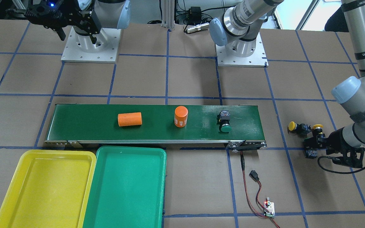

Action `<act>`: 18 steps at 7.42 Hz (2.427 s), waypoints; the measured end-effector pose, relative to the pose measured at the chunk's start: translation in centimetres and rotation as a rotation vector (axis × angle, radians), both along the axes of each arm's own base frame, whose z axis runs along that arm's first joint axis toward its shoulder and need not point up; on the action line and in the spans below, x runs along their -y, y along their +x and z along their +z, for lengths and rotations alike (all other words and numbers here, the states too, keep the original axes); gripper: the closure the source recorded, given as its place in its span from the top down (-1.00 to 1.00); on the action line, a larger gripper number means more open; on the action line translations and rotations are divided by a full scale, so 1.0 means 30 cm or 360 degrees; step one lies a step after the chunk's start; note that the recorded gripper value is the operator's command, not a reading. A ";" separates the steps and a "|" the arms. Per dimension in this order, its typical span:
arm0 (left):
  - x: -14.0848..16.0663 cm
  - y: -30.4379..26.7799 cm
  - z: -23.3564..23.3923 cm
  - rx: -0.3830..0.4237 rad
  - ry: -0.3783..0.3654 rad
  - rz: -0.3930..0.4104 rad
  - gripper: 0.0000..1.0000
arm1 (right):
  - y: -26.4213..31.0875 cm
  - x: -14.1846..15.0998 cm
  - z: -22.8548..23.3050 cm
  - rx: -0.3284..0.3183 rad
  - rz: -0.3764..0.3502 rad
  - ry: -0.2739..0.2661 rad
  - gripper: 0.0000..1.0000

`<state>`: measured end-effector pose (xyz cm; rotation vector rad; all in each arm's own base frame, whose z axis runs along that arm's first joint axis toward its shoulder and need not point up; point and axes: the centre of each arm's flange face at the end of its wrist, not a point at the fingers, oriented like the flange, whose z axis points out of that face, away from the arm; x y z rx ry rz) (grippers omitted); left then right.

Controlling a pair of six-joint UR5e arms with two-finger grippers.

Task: Sort buttons by color to trays
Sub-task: 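Return the left gripper and grasp another green-capped button, then place the second green-capped button on the belt with the left gripper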

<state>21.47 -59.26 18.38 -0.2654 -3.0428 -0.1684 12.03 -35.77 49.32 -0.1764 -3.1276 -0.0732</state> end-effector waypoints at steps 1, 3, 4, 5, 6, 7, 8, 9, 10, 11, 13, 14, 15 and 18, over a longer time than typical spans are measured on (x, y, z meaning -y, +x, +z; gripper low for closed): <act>0.000 -0.009 -0.022 -0.0008 0.0011 0.0004 -0.41 | 0.000 0.005 -0.004 0.0002 -0.0007 0.0002 1.00; 0.006 -0.016 -0.047 -0.0016 0.0023 0.0007 -1.00 | 0.000 0.007 -0.009 0.0004 -0.0016 0.0011 1.00; 0.015 -0.022 -0.027 -0.0006 0.0014 0.0006 -1.00 | 0.000 0.006 -0.012 0.0004 -0.0013 0.0014 1.00; 0.020 -0.046 0.026 0.0004 0.0001 0.0004 -1.00 | 0.000 0.004 -0.017 0.0004 -0.0008 0.0019 1.00; 0.026 -0.106 0.109 0.0008 -0.0005 -0.0006 -1.00 | 0.001 0.001 -0.023 0.0004 -0.0008 0.0026 1.00; 0.032 -0.221 0.191 0.0008 0.0000 0.0013 -1.00 | 0.001 -0.001 -0.027 0.0004 -0.0011 0.0031 1.00; 0.025 -0.395 0.249 -0.0002 0.0015 0.0063 -1.00 | 0.001 -0.002 -0.029 0.0004 -0.0010 0.0033 1.00; -0.014 -0.570 0.276 -0.0034 0.0036 0.0111 -1.00 | 0.001 -0.003 -0.029 0.0004 -0.0005 0.0034 1.00; -0.087 -0.691 0.275 -0.0069 0.0061 0.0175 -1.00 | 0.001 -0.003 -0.030 0.0004 -0.0006 0.0035 1.00; -0.160 -0.766 0.259 -0.0078 0.0055 0.0220 -1.00 | 0.002 -0.004 -0.031 0.0005 -0.0012 0.0037 1.00; -0.237 -0.854 0.222 -0.0061 -0.0008 0.0228 0.05 | 0.002 -0.006 -0.033 0.0006 -0.0016 0.0037 1.00; -0.252 -0.883 0.203 -0.0054 -0.0004 0.0257 0.99 | 0.002 -0.005 -0.035 0.0005 -0.0015 0.0038 1.00; -0.259 -0.912 0.191 -0.0049 0.0005 0.0281 1.00 | 0.002 -0.005 -0.035 0.0005 -0.0010 0.0038 1.00; -0.224 -0.896 0.287 0.0009 -0.0084 0.0267 1.00 | 0.002 -0.004 -0.035 0.0006 -0.0003 0.0034 1.00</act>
